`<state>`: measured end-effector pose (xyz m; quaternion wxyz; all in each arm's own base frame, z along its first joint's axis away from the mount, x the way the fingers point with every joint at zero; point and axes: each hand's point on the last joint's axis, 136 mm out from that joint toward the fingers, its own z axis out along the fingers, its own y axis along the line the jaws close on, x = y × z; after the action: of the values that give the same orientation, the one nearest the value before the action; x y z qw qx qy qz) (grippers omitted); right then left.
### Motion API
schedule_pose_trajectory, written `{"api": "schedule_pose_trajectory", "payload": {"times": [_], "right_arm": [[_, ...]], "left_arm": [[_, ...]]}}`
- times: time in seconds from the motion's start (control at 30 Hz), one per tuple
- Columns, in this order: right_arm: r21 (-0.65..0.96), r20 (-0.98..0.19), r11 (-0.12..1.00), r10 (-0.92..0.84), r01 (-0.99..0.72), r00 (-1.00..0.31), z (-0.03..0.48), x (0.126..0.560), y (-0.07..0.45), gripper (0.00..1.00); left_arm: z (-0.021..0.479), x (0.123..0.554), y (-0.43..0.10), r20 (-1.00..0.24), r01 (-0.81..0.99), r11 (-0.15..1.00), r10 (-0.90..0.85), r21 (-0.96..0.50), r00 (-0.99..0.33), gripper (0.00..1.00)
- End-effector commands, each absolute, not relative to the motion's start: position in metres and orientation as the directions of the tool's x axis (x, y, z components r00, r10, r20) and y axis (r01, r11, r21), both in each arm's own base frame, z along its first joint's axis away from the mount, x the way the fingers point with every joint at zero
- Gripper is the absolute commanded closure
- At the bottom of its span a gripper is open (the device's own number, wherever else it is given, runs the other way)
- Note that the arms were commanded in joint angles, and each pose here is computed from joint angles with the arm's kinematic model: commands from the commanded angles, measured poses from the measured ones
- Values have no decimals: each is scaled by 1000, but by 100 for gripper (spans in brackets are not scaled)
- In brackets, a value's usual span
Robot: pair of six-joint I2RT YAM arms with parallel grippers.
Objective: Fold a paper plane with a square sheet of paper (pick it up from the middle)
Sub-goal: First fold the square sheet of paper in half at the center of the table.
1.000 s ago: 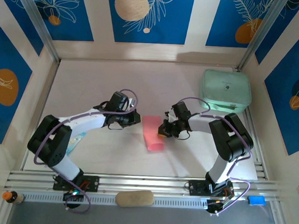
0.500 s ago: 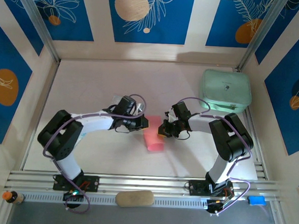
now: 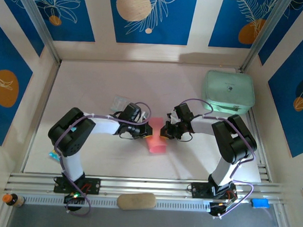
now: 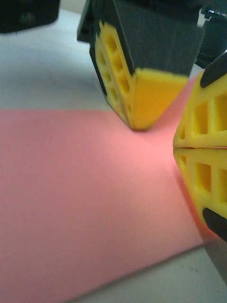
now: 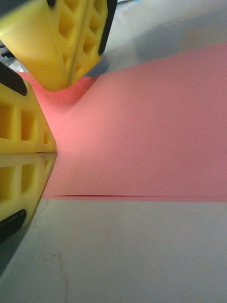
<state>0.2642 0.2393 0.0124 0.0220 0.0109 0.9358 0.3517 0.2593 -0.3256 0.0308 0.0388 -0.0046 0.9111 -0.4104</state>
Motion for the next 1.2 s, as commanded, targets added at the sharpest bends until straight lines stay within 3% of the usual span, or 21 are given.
{"api": "schedule_pose_trajectory", "payload": {"times": [0.0,0.27,0.67,1.17], "right_arm": [[505,88,855,84,118,-993,-28,233,206,100],[505,88,855,84,118,-993,-29,233,206,100],[501,91,857,88,122,-992,-29,233,204,100],[496,91,860,90,123,-992,-29,232,203,100]], "left_arm": [[13,247,-319,-37,8,681,-28,-733,-999,93],[-14,231,-294,-34,16,760,-8,-650,-999,93],[52,244,-331,-102,65,616,-25,-785,-994,92],[-12,210,-295,-9,2,729,-6,-685,-1000,92]]}}
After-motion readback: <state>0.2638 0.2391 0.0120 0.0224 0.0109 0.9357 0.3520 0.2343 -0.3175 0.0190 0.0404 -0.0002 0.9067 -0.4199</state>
